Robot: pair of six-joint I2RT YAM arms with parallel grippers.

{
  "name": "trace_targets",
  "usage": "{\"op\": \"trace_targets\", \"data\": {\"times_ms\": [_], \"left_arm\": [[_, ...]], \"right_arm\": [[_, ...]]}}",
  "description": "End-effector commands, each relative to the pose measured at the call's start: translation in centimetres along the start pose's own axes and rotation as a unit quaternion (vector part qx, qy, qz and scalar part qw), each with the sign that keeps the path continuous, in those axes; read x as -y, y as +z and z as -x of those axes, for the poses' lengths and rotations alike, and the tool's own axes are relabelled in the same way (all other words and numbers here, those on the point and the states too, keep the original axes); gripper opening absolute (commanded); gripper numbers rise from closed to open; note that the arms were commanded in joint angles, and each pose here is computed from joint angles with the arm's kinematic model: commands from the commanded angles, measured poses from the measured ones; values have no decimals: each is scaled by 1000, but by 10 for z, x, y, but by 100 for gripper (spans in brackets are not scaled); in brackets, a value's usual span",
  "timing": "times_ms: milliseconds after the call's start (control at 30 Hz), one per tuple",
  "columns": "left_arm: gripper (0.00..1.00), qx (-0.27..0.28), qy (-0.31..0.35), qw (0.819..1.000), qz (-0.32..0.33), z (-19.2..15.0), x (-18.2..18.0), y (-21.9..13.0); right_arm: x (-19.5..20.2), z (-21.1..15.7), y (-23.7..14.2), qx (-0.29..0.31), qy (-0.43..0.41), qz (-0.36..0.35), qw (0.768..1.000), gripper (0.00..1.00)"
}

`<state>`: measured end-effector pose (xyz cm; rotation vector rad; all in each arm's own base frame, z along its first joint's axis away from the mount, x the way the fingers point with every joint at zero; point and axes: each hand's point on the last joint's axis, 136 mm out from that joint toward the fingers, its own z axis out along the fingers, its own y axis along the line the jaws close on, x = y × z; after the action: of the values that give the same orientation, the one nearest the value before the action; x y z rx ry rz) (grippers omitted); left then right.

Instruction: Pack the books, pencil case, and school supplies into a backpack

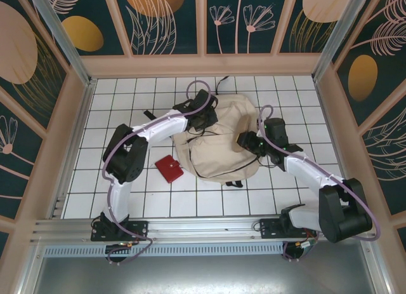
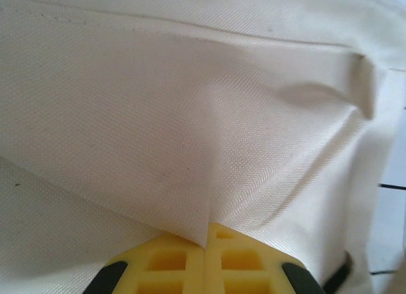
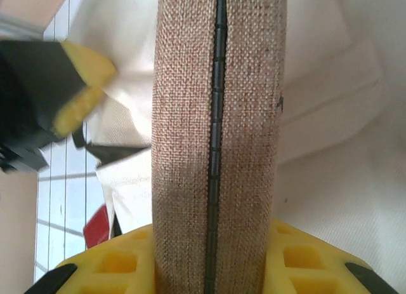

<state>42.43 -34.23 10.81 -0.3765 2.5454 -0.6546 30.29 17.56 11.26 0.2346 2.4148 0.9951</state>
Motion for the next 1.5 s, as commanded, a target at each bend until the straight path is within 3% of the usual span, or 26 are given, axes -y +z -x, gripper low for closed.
{"op": "trace_targets", "data": {"times_ms": [0, 233, 633, 833, 1100, 1467], "left_arm": [[0, 20, -11, 996, -88, 17, 35, -35], [0, 12, -44, 986, -161, 22, 41, -54], [0, 21, -58, 981, -183, 42, 48, -55], [0, 11, -49, 980, -191, 38, 50, -55], [0, 0, -38, 980, -195, 33, 50, -59], [0, -30, -28, 980, -194, 22, 49, -43]], "right_arm": [[-31, -25, -3, -41, -41, 84, 995, 17], [-52, -73, 16, -126, -58, 131, 982, 16], [-66, -96, 25, -175, -63, 167, 968, 16], [-72, -90, 33, -181, -66, 174, 966, 16], [-96, -70, 40, -183, -71, 236, 952, 16], [-108, -83, 35, -221, -70, 288, 929, 16]]}}
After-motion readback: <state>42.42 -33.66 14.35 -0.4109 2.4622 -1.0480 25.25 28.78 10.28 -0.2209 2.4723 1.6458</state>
